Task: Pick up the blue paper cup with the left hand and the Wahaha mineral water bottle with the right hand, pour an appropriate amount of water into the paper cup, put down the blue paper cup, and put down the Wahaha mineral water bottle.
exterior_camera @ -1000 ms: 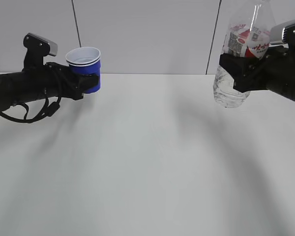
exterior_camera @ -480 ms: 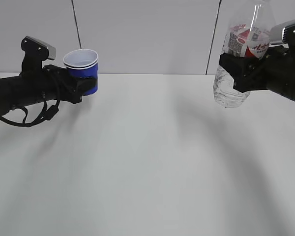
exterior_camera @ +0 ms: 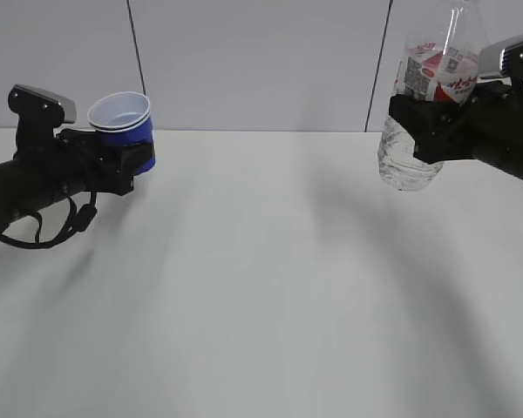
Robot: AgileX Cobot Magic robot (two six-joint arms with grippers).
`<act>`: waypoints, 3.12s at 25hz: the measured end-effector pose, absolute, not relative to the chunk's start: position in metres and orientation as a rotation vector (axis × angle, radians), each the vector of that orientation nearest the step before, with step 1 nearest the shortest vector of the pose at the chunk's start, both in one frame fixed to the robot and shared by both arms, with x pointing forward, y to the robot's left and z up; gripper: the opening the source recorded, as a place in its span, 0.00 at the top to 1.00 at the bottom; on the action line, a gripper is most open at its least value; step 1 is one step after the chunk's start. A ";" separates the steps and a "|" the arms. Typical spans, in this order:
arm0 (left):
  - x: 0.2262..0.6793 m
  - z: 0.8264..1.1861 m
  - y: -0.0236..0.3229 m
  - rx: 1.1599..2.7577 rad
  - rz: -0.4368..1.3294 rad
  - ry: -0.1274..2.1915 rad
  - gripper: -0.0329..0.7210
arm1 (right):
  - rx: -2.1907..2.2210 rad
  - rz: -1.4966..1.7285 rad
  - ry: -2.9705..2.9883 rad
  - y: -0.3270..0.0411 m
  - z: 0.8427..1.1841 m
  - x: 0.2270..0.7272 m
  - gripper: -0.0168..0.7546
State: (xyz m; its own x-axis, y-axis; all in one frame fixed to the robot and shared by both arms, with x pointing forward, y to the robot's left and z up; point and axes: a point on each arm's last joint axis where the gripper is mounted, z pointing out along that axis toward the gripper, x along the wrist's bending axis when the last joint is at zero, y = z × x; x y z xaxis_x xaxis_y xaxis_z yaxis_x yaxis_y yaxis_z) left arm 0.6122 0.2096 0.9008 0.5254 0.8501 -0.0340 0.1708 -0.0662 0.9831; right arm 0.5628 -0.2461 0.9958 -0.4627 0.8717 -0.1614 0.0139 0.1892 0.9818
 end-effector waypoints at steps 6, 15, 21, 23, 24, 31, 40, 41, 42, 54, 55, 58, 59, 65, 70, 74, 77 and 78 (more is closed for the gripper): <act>0.595 0.893 0.217 1.522 0.790 0.904 0.39 | 0.848 1.373 1.677 -0.246 0.996 0.563 0.42; 0.591 0.881 0.221 1.516 0.815 0.939 0.39 | 0.839 1.372 1.685 -0.246 0.996 0.563 0.42; 0.590 0.855 0.225 1.535 0.799 1.034 0.39 | 0.838 1.372 1.687 -0.245 0.995 0.562 0.42; 0.590 0.846 0.227 1.541 0.794 1.067 0.39 | 0.836 1.372 1.689 -0.245 0.995 0.562 0.42; 0.590 0.842 0.227 1.547 0.794 1.078 0.39 | 0.834 1.372 1.690 -0.245 0.995 0.562 0.42; 0.587 0.825 0.229 1.584 0.783 1.109 0.39 | 0.829 1.372 1.695 -0.245 0.995 0.562 0.42; 0.585 0.817 0.229 1.579 0.781 1.109 0.39 | 0.818 1.370 1.704 -0.244 0.995 0.562 0.42; 0.585 0.817 0.229 1.577 0.782 1.109 0.39 | 0.818 1.370 1.704 -0.244 0.995 0.562 0.42; 0.585 0.817 0.229 1.576 0.783 1.110 0.39 | 0.818 1.370 1.704 -0.244 0.995 0.562 0.42; 0.586 0.817 0.229 1.575 0.784 1.112 0.39 | 0.807 1.369 1.718 -0.244 0.994 0.561 0.42; 0.586 0.817 0.229 1.574 0.784 1.113 0.39 | 0.807 1.369 1.718 -0.244 0.994 0.561 0.42; 0.586 0.817 0.229 1.572 0.786 1.114 0.38 | 0.807 1.369 1.718 -0.244 0.994 0.561 0.42; 0.586 0.817 0.229 1.572 0.786 1.114 0.37 | 0.807 1.369 1.718 -0.244 0.994 0.561 0.42; 0.586 0.817 0.229 1.572 0.787 1.114 0.26 | 0.807 1.369 1.718 -0.244 0.994 0.561 0.42; 0.586 0.817 0.229 1.574 0.786 1.117 0.22 | 0.806 1.370 1.716 -0.243 0.994 0.561 0.42; 0.586 0.817 0.229 1.574 0.786 1.117 0.21 | 0.806 1.370 1.716 -0.243 0.994 0.561 0.42; 0.586 0.817 0.229 1.574 0.786 1.117 0.18 | 0.806 1.372 1.715 -0.243 0.994 0.561 0.42; 0.586 0.817 0.229 1.574 0.786 1.117 0.18 | 0.806 1.372 1.715 -0.243 0.994 0.561 0.42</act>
